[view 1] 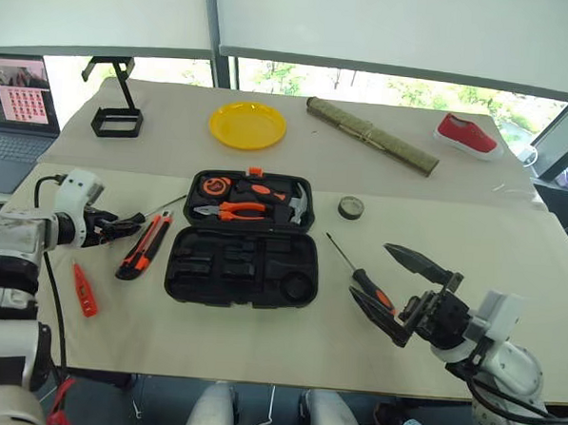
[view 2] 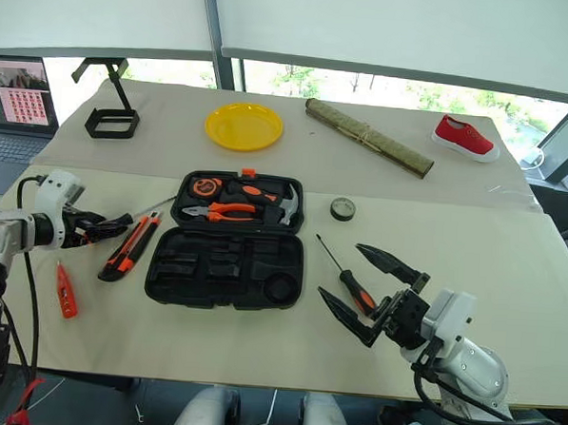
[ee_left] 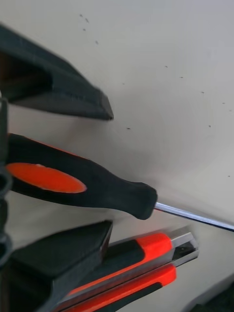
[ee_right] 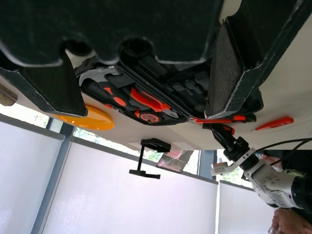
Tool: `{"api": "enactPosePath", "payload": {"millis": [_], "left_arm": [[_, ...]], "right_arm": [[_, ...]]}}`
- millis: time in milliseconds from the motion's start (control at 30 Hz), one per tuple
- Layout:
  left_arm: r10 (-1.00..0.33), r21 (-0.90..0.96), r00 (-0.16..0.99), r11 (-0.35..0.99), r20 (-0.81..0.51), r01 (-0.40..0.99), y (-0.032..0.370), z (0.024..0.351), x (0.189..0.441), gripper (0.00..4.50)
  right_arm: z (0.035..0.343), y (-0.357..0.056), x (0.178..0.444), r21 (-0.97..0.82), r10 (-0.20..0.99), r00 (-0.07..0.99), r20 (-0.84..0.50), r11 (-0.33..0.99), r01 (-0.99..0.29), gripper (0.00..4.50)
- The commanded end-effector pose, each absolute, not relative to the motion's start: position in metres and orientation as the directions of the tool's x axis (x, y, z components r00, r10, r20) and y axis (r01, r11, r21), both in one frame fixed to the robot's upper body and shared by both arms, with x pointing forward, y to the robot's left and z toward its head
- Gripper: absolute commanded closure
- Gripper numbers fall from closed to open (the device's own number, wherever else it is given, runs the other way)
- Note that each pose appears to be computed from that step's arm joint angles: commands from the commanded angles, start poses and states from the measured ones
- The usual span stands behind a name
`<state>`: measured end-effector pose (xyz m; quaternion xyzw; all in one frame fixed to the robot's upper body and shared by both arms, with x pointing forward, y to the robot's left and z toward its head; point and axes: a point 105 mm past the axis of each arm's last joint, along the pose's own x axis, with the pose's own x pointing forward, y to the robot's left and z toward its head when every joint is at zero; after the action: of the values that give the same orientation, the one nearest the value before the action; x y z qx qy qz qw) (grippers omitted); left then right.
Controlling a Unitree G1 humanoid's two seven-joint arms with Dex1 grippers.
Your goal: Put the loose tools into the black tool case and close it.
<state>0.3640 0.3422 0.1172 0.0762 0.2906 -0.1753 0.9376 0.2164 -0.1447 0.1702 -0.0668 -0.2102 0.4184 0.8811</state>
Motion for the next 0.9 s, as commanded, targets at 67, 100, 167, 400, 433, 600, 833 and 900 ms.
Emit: {"api": "enactPosePath", "payload": {"millis": [67, 100, 167, 400, 433, 600, 833, 900], "left_arm": [[-0.286, 0.117, 0.843, 0.920, -0.455, 0.375, 0.355, 0.140, 0.367, 3.13], [-0.290, 0.141, 0.857, 0.915, -0.425, 0.379, 0.358, 0.146, 0.366, 3.51], [-0.331, 0.179, 0.882, 0.897, -0.335, 0.405, 0.358, 0.160, 0.365, 3.63], [-0.666, 0.401, 0.691, 0.573, -0.279, 0.715, 0.298, 0.211, 0.352, 3.63], [-0.710, 0.407, 0.624, 0.490, -0.327, 0.771, 0.281, 0.209, 0.349, 3.63], [-0.763, 0.431, 0.409, 0.190, -0.500, 0.882, 0.213, 0.195, 0.336, 3.63], [-0.700, 0.464, 0.374, 0.068, -0.609, 0.883, 0.180, 0.158, 0.345, 3.63], [-0.682, 0.466, 0.376, 0.058, -0.627, 0.883, 0.178, 0.154, 0.349, 3.63]], "right_arm": [[0.180, -0.148, 0.212, -0.329, 0.751, 0.571, 0.331, 0.659, -0.676, 0.00], [0.180, -0.151, 0.212, -0.325, 0.743, 0.581, 0.334, 0.669, -0.669, 0.00], [0.181, -0.154, 0.211, -0.325, 0.740, 0.587, 0.329, 0.672, -0.665, 0.00], [0.191, -0.149, 0.210, -0.393, 0.841, 0.490, 0.230, 0.541, -0.744, 0.00], [0.190, -0.146, 0.213, -0.378, 0.855, 0.481, 0.195, 0.518, -0.767, 0.00], [0.181, -0.134, 0.224, -0.329, 0.891, 0.447, 0.074, 0.445, -0.833, 0.00], [0.177, -0.124, 0.241, -0.321, 0.874, 0.486, 0.008, 0.463, -0.826, 0.00], [0.178, -0.122, 0.242, -0.326, 0.878, 0.478, 0.007, 0.454, -0.829, 0.00]]}}
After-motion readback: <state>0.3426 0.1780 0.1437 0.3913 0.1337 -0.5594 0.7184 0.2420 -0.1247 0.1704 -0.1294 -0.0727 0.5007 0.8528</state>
